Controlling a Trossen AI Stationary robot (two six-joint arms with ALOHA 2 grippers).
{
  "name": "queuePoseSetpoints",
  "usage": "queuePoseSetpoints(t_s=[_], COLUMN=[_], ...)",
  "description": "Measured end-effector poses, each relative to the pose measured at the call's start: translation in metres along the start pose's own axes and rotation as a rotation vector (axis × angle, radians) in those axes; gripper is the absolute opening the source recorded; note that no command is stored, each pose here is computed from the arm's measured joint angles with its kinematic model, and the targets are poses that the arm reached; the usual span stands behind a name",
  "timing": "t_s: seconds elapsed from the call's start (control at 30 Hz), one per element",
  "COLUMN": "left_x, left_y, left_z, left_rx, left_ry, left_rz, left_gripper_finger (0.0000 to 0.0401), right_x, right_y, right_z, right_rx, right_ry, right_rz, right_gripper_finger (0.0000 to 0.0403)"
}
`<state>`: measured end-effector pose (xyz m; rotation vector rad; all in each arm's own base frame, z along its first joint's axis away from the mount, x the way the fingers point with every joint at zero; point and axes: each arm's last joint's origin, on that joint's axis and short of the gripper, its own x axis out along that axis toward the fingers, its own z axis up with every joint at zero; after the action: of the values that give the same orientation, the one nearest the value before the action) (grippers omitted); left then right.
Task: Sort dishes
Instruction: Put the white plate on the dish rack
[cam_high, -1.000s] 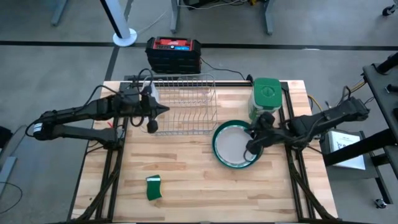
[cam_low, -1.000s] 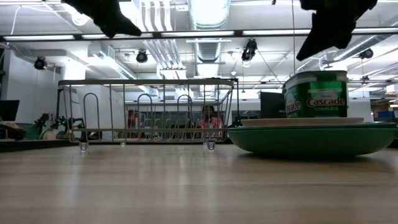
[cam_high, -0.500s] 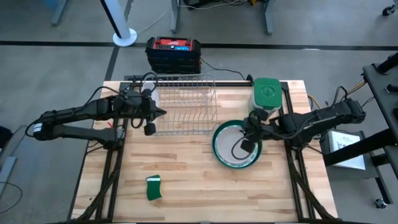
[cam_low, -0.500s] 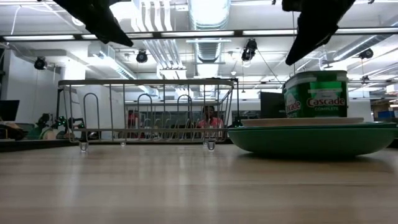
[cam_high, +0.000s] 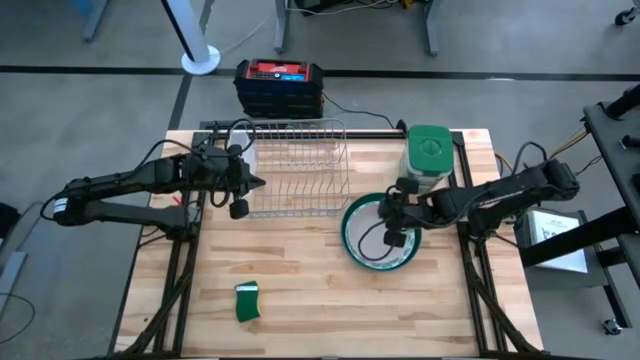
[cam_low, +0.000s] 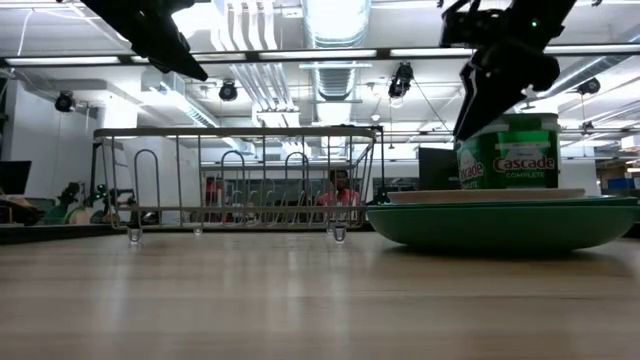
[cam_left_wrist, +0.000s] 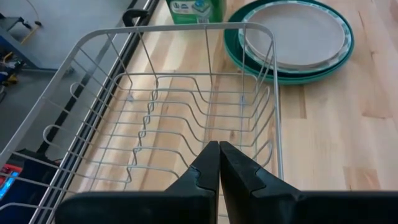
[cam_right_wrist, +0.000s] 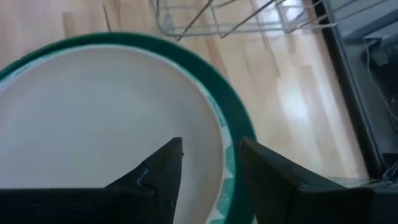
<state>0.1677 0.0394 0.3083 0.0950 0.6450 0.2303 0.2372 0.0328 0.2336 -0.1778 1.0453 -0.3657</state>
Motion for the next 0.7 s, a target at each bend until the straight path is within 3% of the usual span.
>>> queuePoseSetpoints(t_s=[0.33,0.7], left_x=[0.000,0.000], left_y=[0.000,0.000], left_z=[0.000,0.000], left_rx=[0.000,0.000], left_ry=[-0.001,-0.002], left_rz=[0.001,0.001], left_gripper_finger=[0.0000,0.0000], right_x=[0.019,0.016], right_y=[0.010,0.008], right_z=[-0.002,-0.002], right_rx=[-0.014,-0.005], right_ry=[0.085,0.083], right_rz=[0.036,0.036], right_gripper_finger=[0.0144,0.0137])
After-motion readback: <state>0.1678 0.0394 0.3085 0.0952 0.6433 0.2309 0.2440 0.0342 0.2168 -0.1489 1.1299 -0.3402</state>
